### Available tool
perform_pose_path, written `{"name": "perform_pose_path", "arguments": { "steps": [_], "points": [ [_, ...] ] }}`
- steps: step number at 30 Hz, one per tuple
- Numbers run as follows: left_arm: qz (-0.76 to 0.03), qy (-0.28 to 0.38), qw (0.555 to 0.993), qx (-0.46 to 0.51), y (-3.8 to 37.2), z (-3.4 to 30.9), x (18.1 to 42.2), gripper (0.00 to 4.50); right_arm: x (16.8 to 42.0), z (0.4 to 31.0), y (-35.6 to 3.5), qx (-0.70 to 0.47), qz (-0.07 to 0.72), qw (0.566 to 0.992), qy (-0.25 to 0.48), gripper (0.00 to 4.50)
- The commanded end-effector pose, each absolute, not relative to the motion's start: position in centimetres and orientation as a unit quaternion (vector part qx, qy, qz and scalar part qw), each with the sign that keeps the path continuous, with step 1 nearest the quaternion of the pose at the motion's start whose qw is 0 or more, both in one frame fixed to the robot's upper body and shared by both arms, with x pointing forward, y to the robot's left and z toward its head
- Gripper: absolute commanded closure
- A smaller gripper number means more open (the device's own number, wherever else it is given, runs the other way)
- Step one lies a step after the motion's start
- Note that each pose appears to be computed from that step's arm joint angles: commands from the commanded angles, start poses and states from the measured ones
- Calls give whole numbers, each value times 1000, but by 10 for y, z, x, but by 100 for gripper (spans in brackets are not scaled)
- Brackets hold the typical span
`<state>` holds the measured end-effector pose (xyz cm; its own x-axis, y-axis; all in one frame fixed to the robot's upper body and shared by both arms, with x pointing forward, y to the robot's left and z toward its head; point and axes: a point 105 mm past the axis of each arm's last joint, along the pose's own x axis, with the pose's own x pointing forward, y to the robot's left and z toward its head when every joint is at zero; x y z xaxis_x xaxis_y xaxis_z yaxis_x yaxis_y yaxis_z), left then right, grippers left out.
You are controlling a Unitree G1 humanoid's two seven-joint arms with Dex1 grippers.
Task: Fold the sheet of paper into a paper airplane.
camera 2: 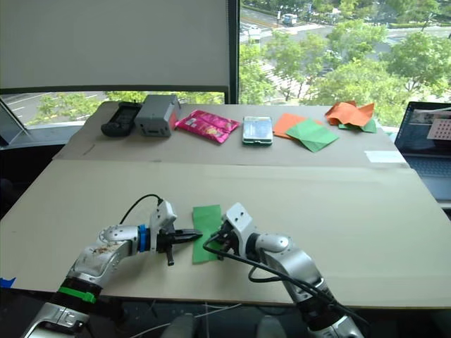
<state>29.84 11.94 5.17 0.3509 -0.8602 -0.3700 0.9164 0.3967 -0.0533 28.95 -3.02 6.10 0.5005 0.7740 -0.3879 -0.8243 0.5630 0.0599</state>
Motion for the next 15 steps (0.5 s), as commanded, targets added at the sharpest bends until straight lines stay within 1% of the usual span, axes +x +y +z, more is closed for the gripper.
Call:
{"name": "perform_pose_path", "arguments": {
  "steps": [1,3,10,15],
  "points": [
    [-545,204,806,109,125,34,292,450,297,72,-33,-70,456,871,169,444],
    [-546,207,803,119,127,32,292,450,300,72,-35,-73,454,871,170,444],
    [-551,210,796,138,131,29,289,450,310,55,-41,-93,455,864,193,444],
    [-554,213,791,148,132,27,287,450,327,47,-41,-105,451,863,201,444]
  ]
}}
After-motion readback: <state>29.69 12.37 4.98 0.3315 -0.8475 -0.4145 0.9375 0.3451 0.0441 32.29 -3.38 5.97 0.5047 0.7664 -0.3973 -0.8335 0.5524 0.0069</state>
